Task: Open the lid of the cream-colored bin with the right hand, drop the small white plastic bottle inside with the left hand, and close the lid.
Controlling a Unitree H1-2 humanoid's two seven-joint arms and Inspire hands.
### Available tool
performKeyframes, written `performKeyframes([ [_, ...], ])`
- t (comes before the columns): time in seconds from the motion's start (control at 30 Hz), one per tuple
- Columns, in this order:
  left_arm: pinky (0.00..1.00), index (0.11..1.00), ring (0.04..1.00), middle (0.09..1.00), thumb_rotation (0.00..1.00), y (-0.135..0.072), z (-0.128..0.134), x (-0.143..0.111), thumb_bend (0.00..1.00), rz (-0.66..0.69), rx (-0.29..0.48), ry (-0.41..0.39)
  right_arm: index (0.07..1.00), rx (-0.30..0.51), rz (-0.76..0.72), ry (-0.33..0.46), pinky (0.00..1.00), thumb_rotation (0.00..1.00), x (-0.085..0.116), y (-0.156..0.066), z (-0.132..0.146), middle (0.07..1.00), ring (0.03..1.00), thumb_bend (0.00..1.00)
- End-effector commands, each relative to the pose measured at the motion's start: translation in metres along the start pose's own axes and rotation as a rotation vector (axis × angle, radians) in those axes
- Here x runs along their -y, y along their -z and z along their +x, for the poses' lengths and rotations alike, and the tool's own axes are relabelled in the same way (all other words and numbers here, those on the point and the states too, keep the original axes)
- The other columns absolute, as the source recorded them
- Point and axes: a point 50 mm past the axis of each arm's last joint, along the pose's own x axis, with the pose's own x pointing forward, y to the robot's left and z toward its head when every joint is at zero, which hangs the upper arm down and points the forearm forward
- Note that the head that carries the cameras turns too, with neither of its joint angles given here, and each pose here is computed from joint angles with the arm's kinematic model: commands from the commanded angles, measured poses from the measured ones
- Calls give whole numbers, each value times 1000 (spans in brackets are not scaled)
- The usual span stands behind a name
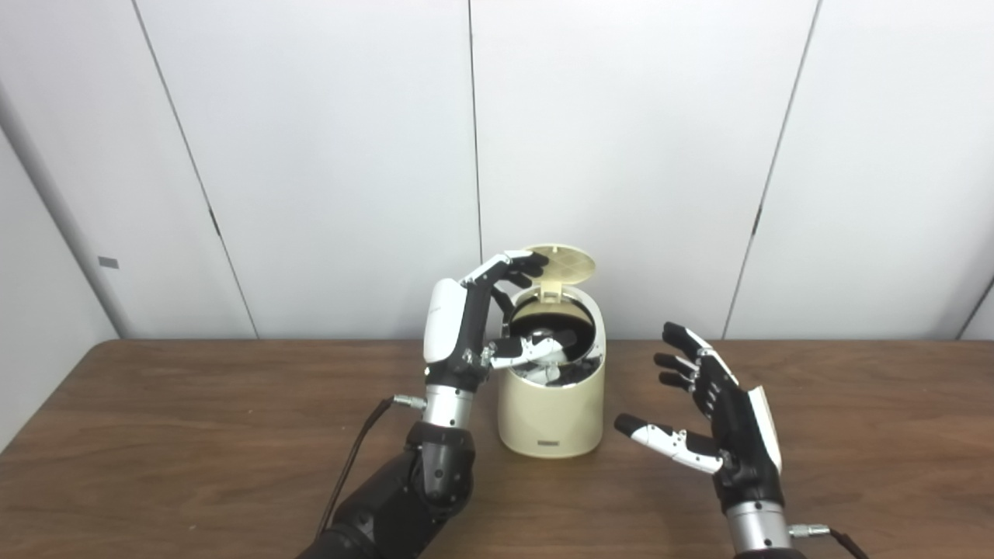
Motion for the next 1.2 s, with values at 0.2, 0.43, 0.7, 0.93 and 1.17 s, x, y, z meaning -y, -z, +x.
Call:
performKeyframes([
  [0.2,511,680,601,675,63,-4,5,-1,882,-10,0,8,828,104,17,15,701,234,-3,-20,15,850,762,836],
  [0.43,375,537,459,498,7,-11,3,-7,583,-32,36,3,827,101,16,17,701,226,-2,-19,15,851,763,833],
  [0.7,360,515,412,457,0,-10,-5,-43,519,1,108,19,824,98,13,14,700,213,-1,-16,16,850,762,831],
  [0.93,388,499,433,471,0,-4,-19,-88,520,-46,63,-31,820,97,0,10,686,220,3,-12,18,847,753,841],
  [1.17,481,485,563,508,0,2,-41,-133,517,-173,-21,12,820,91,-8,2,701,220,7,-9,18,842,761,836],
])
